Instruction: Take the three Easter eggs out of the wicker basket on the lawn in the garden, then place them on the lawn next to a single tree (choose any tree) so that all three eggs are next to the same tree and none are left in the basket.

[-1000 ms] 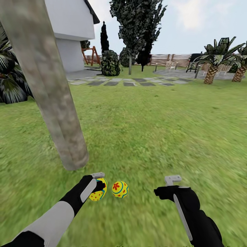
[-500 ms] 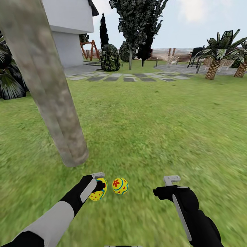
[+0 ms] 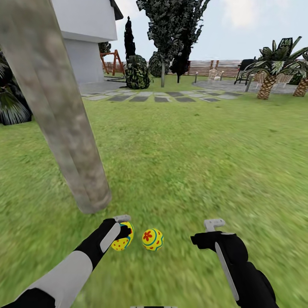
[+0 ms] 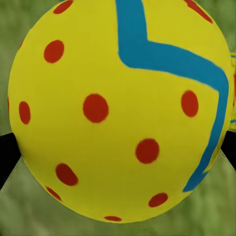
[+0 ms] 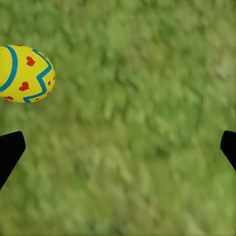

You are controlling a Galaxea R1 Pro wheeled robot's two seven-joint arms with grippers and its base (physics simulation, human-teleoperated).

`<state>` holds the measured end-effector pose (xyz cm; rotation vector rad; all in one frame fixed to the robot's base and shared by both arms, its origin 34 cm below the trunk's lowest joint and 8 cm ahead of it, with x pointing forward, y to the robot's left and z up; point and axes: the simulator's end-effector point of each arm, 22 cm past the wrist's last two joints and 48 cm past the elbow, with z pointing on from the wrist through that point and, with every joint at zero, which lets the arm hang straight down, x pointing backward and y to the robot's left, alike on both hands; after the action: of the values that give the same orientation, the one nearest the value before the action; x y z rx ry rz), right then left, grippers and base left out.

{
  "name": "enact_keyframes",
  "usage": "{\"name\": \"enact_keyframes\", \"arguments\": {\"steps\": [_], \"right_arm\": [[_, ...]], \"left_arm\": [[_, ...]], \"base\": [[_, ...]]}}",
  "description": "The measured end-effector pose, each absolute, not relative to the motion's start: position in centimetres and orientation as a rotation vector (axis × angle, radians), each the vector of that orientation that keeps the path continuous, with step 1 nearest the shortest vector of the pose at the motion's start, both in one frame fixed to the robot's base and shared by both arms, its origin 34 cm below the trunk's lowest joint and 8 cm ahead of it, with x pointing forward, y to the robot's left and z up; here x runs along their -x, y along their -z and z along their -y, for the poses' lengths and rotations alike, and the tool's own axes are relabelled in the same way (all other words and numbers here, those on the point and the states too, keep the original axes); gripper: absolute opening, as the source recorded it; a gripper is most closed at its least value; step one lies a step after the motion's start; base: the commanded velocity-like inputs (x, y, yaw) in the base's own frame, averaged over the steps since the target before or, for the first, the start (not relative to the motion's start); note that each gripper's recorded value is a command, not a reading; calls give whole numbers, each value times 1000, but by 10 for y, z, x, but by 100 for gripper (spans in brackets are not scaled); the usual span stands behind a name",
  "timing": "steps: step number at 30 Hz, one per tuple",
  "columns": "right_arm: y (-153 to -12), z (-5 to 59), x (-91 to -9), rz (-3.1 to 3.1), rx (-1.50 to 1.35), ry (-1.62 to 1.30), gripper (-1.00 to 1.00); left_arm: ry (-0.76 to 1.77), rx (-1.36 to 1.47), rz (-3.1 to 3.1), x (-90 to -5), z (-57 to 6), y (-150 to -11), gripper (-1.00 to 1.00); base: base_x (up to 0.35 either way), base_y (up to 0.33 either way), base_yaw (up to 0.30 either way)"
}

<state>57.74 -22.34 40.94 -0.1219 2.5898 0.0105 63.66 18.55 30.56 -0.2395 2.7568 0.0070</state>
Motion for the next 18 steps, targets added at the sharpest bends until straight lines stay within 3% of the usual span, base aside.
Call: {"name": "enact_keyframes", "arguments": {"steps": [5,18], "right_arm": [[-409,223,-578,-2590,122,-10,100],[-409,223,-578,-2590,122,-11,100]], "left_arm": [[-7,239,-2757,-637,-185,-306,-100],[-7,240,-2757,-636,-185,-305,-100]], "base": [[161,26,0],[9,1,0]]}}
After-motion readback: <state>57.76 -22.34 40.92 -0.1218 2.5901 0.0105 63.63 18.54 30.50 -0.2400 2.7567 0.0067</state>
